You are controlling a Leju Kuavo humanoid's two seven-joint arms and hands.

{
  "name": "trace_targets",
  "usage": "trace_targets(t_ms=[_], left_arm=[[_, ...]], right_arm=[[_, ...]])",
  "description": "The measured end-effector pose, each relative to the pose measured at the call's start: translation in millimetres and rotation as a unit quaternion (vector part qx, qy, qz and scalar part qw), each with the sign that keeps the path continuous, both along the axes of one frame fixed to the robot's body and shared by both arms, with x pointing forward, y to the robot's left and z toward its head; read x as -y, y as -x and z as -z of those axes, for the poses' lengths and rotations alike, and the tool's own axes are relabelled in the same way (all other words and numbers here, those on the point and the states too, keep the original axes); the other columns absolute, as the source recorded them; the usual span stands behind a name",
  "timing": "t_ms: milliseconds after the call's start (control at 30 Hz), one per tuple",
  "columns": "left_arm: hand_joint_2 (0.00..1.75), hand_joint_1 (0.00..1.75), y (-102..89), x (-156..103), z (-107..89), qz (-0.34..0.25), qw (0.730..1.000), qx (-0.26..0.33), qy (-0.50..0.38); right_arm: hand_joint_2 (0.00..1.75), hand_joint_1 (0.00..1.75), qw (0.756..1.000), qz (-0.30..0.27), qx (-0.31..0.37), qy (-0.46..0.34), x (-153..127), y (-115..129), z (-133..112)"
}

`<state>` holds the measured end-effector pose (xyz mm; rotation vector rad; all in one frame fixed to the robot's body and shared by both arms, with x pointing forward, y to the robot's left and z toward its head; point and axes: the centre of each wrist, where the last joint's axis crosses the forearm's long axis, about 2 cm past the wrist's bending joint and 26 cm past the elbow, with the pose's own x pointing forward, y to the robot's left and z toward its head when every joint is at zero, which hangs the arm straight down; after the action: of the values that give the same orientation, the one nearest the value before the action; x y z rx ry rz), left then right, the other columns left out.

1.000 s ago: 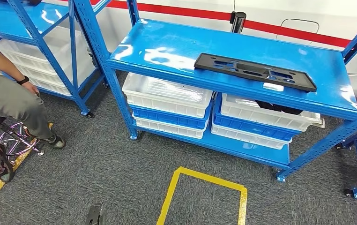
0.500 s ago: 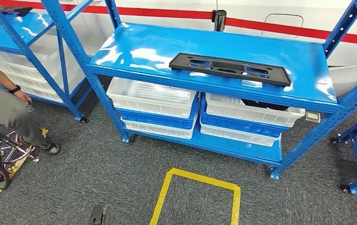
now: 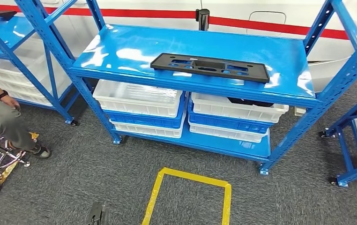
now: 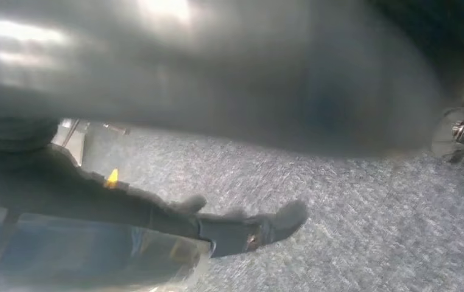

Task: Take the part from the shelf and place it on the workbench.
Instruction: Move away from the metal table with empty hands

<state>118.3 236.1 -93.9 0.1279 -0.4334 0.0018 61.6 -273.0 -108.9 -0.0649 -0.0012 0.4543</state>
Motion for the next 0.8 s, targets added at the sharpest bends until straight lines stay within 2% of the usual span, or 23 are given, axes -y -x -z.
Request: trace_targets(t_ms=[267, 467, 600, 800], left_arm=[[0.00, 0.00, 2.7, 9, -0.4, 0.002, 1.000, -0.003, 0.010], [0.00, 0.00, 1.3, 5, -0.2, 0.001, 1.000, -0.002, 0.005], [0.00, 0.00, 1.2, 5, -0.3, 0.001, 1.000, -0.002, 0.006], [0.00, 0.00, 2.6, 5, 0.1, 0.004, 1.000, -0.006, 0.006]], right_arm=[[0.00, 0.00, 1.000, 0.001, 0.000, 0.014, 15, 0, 0], [0.00, 0.00, 1.000, 0.001, 0.002, 0.011, 11, -2, 0], [1.75, 0.00, 1.000, -0.001, 0.002, 0.012, 12, -2, 0], [1.75, 0.00, 1.000, -0.006, -0.001, 0.016, 11, -2, 0]])
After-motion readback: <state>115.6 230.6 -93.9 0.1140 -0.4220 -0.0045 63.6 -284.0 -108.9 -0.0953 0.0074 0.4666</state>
